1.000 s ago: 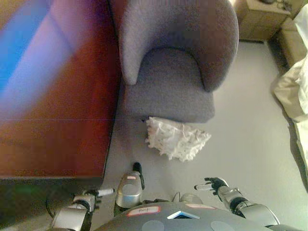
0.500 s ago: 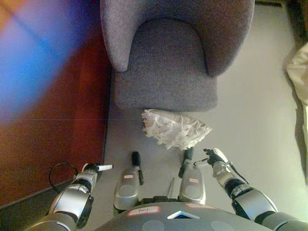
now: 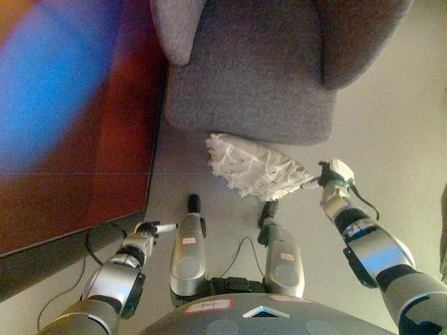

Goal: Pick up the pillow and put it on the sofa.

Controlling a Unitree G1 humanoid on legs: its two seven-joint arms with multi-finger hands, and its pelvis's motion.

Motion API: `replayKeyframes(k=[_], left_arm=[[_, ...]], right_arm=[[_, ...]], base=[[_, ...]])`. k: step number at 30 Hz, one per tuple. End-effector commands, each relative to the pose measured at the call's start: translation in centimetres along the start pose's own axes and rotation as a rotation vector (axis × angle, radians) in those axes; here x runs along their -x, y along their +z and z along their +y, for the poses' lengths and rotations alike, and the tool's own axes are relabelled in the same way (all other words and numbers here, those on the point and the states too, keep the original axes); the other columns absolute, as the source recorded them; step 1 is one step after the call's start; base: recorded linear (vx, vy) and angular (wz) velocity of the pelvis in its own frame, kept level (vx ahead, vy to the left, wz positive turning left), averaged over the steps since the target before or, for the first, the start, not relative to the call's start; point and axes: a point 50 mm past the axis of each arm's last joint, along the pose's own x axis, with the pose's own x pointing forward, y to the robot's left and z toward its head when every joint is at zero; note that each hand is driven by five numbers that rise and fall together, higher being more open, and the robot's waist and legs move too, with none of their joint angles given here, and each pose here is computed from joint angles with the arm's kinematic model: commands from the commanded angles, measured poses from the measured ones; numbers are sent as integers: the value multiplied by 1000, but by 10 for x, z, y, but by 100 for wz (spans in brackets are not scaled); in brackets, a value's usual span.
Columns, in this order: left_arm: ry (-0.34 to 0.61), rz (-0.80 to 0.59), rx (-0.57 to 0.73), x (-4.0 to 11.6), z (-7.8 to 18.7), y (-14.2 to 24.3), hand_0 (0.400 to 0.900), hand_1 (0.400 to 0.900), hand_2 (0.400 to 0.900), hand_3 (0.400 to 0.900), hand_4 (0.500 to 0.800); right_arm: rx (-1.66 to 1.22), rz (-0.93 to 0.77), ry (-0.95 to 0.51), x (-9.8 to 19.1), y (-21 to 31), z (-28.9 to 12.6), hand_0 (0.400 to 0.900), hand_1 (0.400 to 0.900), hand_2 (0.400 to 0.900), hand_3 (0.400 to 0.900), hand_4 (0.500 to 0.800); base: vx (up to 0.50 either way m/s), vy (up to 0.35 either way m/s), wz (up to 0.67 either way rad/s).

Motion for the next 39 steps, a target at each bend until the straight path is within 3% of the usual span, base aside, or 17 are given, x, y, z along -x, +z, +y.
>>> replayKeyframes(k=[1,12,23,39], left_arm=[[99,112,-13,-1,26,-22,900,900,900,900,800],[51,123,76,1,12,-2,900,900,900,900,800],[22,130,148,3,15,10,900,900,900,900,800],[20,183,283,5,27,13,900,900,900,900,800]], right_arm=[[-7,16,-81,-8,7,-44,900,900,900,900,800],[17,-27,-97,-10,38,-98,900,900,900,900,800],[42,-28,-125,-8,47,-138,900,900,900,900,800],[62,27,-322,4,65,-185,900,900,900,900,800]], base=[[-70,64,3],[-70,86,2],[-26,12,6],[-2,-11,5]])
